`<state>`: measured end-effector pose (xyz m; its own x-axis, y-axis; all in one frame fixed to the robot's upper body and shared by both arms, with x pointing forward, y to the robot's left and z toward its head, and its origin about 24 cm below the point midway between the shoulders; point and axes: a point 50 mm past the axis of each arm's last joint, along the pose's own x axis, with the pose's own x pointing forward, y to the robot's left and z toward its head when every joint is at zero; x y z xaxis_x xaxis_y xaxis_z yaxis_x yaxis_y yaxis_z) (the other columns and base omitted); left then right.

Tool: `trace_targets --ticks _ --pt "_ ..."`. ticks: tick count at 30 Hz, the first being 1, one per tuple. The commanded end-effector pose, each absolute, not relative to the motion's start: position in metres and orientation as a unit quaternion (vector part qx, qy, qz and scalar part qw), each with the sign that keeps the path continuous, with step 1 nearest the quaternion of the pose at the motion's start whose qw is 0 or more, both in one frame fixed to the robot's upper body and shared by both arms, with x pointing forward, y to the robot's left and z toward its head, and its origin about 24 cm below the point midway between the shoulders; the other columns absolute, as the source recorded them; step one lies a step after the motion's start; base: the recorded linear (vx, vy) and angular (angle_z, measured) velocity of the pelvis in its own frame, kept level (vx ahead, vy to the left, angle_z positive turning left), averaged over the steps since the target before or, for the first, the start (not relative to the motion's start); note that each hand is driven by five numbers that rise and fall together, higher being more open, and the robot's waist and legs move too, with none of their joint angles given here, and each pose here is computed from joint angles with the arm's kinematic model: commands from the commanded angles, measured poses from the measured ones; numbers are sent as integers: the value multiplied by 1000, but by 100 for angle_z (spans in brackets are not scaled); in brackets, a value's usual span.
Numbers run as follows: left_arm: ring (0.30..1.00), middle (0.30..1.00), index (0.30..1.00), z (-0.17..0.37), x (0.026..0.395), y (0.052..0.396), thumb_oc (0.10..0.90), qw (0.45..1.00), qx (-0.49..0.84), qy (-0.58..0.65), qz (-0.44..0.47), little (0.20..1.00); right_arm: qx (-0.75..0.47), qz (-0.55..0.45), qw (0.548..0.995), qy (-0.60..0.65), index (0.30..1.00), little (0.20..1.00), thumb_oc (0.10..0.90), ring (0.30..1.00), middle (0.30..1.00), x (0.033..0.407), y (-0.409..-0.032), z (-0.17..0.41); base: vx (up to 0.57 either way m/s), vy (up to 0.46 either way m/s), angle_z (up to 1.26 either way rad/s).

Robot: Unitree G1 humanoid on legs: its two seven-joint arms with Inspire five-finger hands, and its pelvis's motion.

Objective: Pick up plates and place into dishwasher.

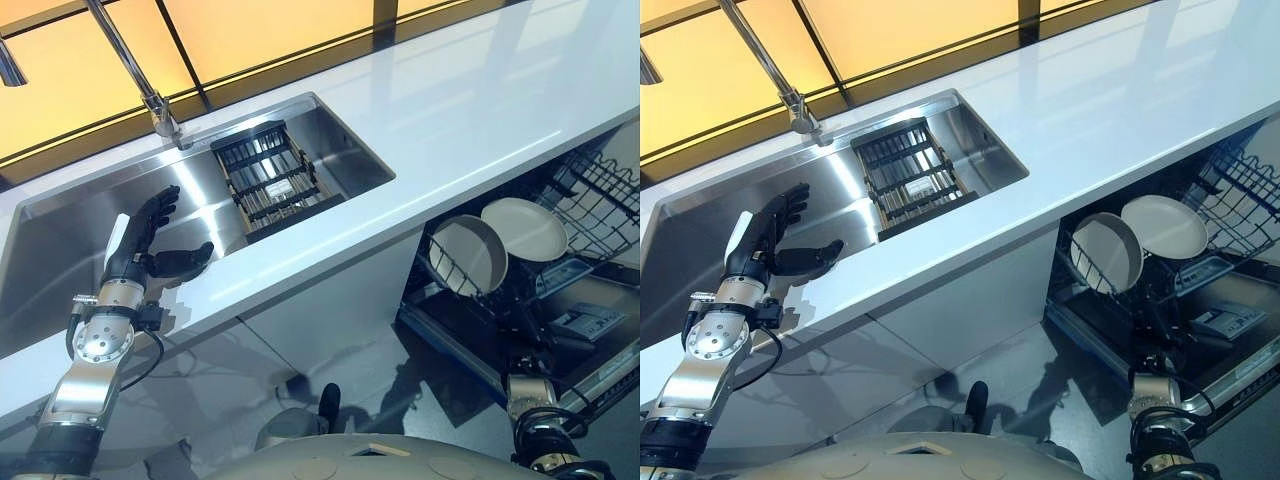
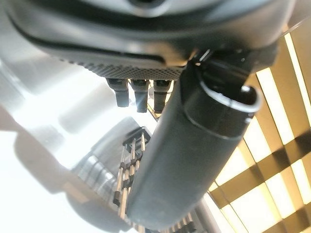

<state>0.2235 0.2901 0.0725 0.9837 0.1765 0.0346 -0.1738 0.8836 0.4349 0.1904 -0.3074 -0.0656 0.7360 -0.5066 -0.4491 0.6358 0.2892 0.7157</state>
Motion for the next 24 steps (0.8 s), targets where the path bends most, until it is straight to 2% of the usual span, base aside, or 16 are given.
trace_targets --ticks 1,7,14,24 --pt "900 900 900 130 244 282 800 958 224 -149 102 900 563 57 816 -123 900 900 800 900 900 335 -189 81 41 25 -1" --pt "900 900 900 132 244 283 800 959 220 -152 97 900 537 81 825 -157 900 900 800 900 900 357 -171 124 38 13 1" --pt "900 900 900 136 247 284 800 959 222 -157 82 900 503 60 845 -174 900 900 800 900 900 372 -185 146 24 11 14" --pt "900 900 900 143 250 284 800 958 228 -161 63 900 443 -52 877 -179 900 900 800 900 900 370 -204 141 12 0 5"
